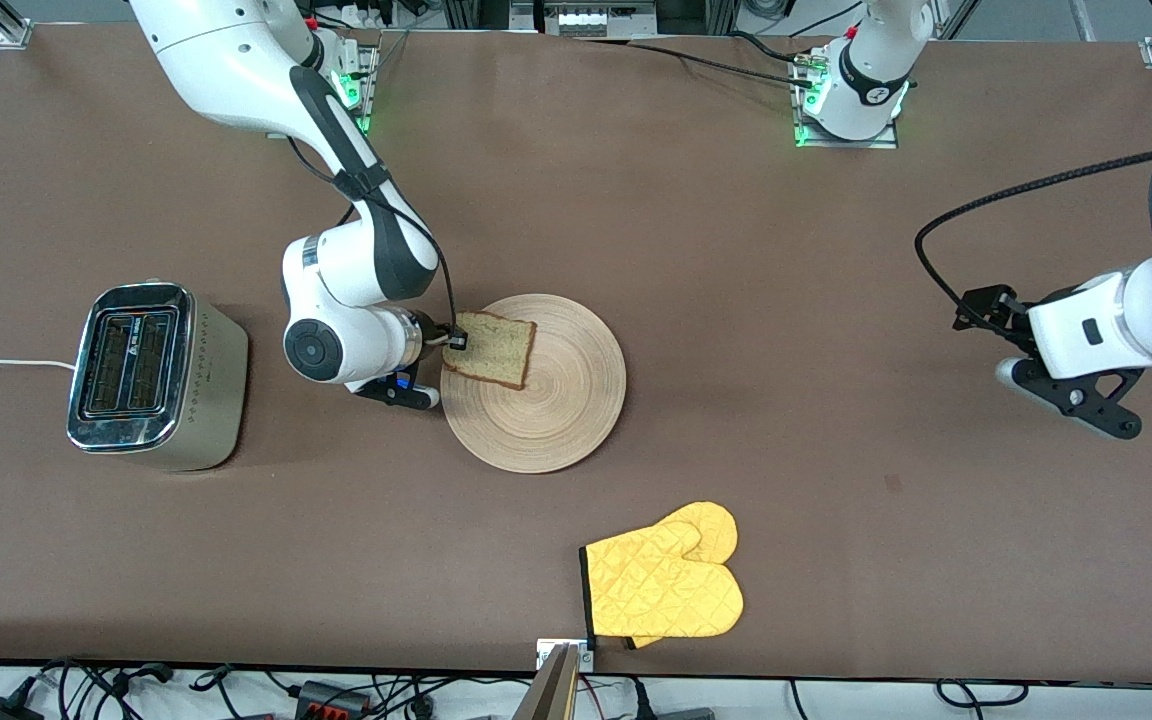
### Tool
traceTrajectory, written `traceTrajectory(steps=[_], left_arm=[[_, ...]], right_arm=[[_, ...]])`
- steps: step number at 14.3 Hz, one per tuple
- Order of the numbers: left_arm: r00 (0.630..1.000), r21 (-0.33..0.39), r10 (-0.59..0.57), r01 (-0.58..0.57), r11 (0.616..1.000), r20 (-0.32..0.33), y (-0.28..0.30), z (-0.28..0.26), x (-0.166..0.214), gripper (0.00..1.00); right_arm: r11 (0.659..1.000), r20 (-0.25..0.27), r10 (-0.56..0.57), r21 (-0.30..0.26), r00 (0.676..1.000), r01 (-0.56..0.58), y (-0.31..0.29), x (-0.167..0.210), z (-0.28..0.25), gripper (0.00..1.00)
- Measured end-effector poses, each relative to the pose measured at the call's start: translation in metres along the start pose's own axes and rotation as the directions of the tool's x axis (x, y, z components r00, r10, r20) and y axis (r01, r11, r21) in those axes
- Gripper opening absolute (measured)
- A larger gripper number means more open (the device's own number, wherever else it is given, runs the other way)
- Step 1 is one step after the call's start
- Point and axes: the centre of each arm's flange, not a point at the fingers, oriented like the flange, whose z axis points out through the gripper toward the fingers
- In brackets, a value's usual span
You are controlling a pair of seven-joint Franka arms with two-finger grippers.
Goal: Move plate and put bread in toaster
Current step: 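Carry the bread toward the toaster while the left gripper retracts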
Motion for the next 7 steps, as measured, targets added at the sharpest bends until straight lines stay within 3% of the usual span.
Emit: traceTrajectory(steps=[4, 7], left_arm=[[0.999, 0.088, -0.052, 0.053, 0.995, -0.006, 0.037, -0.013, 0.009, 1.00], [0.993, 0.115, -0.114, 0.114, 0.987, -0.014, 0.051, -0.014, 0.014, 1.00]], right_arm=[[1.000, -0.007, -0.004, 0.005, 1.000, 0.004, -0.003, 0.000, -0.004, 0.07], [0.999, -0.049, -0.023, 0.031, 0.999, 0.024, -0.015, 0.000, -0.031, 0.06]])
